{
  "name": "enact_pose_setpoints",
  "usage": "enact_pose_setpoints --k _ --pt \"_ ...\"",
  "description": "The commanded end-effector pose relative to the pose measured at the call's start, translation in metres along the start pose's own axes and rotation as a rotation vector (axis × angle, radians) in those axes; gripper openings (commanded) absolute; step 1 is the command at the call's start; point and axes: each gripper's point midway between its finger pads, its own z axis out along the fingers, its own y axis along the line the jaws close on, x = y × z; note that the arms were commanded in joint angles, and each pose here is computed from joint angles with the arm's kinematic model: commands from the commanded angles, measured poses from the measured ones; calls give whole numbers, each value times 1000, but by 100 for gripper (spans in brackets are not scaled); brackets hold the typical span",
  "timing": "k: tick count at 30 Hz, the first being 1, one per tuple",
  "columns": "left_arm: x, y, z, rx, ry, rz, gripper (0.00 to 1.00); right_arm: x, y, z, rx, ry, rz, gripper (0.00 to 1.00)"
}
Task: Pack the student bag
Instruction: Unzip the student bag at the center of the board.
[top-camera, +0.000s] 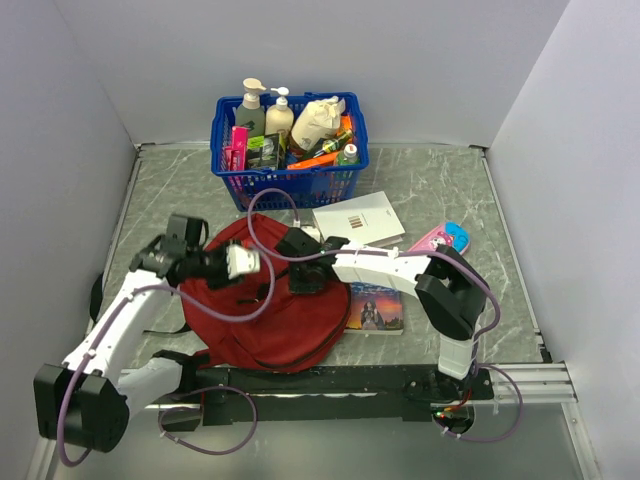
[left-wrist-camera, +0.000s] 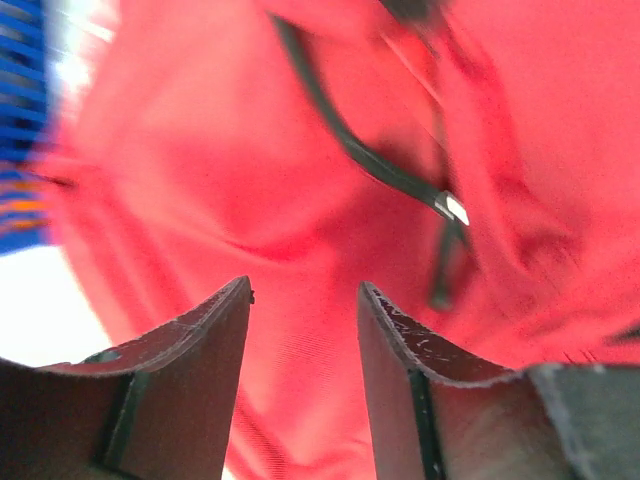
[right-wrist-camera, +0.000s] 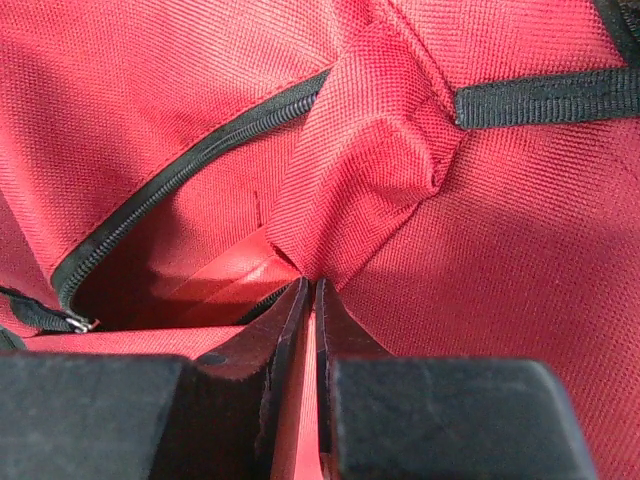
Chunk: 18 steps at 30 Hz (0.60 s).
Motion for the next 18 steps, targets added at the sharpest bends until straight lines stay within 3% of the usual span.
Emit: enact_pose_setpoints --k 1,5,9,18 --pt "-63 38 -18 -39 -186 -89 53 5 -7 1 7 -9 -6 12" --pt "-81 26 -12 43 -242 -195 58 6 -8 3 7 -14 -10 11" --pt "-67 -6 14 123 -191 -275 57 9 -11 4 -6 -26 1 10" --pt "-51 -17 40 33 -157 -296 58 15 -3 3 -109 -35 62 10"
